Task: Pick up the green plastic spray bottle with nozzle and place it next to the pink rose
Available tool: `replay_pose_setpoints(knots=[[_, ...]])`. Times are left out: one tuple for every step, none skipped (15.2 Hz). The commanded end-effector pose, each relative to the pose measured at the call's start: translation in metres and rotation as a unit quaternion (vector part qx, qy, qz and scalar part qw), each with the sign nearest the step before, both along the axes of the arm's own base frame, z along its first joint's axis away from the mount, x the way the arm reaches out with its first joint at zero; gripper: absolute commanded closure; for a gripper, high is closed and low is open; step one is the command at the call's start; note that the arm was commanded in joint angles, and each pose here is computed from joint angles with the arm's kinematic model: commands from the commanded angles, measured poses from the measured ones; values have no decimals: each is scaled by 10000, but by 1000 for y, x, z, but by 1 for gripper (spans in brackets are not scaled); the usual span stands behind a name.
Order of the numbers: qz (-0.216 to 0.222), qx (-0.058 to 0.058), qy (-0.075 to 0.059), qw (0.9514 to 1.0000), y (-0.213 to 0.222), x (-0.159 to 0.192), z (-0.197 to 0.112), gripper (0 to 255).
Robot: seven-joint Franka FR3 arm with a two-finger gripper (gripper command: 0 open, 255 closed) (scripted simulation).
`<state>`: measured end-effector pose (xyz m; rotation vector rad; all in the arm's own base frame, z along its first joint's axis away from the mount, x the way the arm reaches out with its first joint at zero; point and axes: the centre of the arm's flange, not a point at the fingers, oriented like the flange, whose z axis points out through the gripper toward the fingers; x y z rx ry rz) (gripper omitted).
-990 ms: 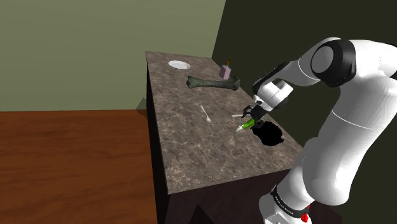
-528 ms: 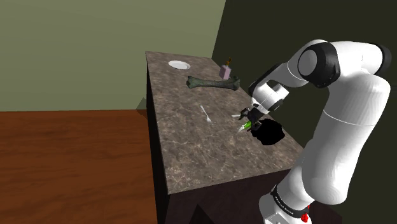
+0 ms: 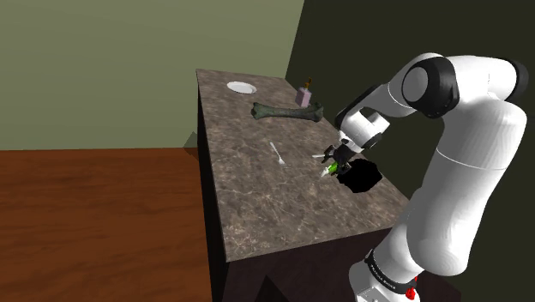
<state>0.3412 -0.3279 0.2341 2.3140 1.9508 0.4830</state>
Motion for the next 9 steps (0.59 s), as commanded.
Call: replay_pose_setpoints(knots=[[-38, -48, 61, 10000, -4, -5, -2, 255], [-38, -47, 61, 10000, -2, -5, -1, 255], [-38, -48, 61, 10000, -2, -5, -2, 255], [-38, -48, 61, 10000, 0, -5, -3, 255], [-38, -48, 62, 10000, 0, -5, -2, 255], [-37, -47, 62, 10000, -1, -6, -4, 255], [-37, -47, 62, 10000, -1, -6, 1, 255], [-37, -47, 62, 10000, -1, -6, 6, 255], [-37, -47, 62, 10000, -1, -6, 11, 255]])
